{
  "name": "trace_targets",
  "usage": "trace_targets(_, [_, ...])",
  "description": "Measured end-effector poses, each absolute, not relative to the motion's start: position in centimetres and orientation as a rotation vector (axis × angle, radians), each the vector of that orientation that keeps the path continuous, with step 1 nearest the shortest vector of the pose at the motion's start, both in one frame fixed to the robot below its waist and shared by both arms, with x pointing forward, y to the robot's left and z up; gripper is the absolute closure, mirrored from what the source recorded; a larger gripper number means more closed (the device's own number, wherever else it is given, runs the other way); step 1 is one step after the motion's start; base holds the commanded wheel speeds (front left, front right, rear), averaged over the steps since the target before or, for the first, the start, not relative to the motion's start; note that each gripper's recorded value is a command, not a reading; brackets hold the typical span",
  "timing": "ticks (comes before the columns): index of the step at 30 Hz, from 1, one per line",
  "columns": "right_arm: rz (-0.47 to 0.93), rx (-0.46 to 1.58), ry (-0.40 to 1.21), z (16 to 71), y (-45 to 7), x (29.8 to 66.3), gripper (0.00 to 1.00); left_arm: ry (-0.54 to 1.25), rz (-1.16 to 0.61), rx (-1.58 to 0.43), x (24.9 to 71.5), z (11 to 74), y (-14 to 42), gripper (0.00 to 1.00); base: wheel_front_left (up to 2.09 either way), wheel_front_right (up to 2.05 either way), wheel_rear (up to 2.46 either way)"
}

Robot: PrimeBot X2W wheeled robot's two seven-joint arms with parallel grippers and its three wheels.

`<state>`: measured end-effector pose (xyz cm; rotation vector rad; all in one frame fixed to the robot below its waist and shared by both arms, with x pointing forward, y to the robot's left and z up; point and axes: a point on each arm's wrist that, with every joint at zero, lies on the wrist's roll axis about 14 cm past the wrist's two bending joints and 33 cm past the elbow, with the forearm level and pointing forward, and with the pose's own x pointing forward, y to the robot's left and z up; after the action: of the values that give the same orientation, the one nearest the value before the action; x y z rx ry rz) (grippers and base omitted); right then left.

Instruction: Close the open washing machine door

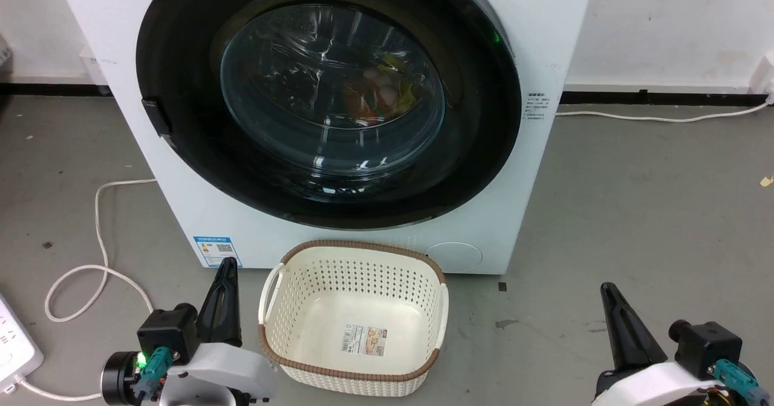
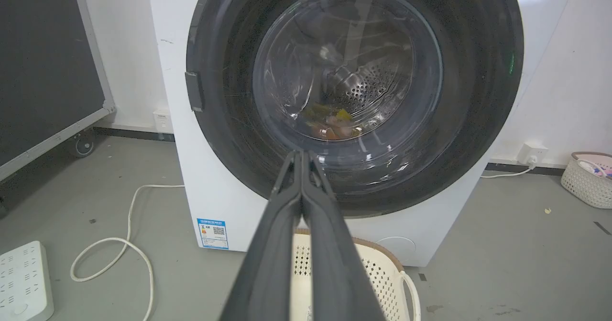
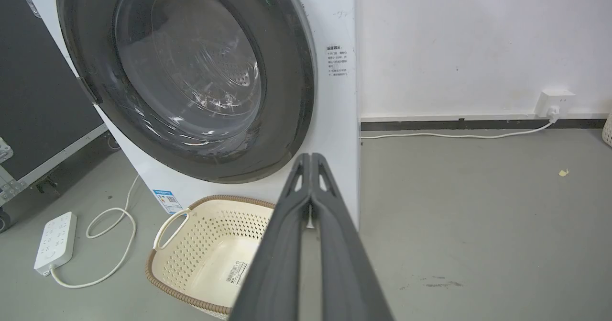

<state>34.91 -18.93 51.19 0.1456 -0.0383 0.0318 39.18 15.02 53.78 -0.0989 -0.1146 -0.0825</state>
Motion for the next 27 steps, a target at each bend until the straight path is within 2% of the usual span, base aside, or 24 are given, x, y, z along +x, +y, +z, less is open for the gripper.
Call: trace_targets(27, [0.060,0.099,-0.022,51.40,-18.18,35.41,1.00,-0.102,-0.064,-0.071,38.99,53.95,15.54,1.00,0.00,0.00,0.00])
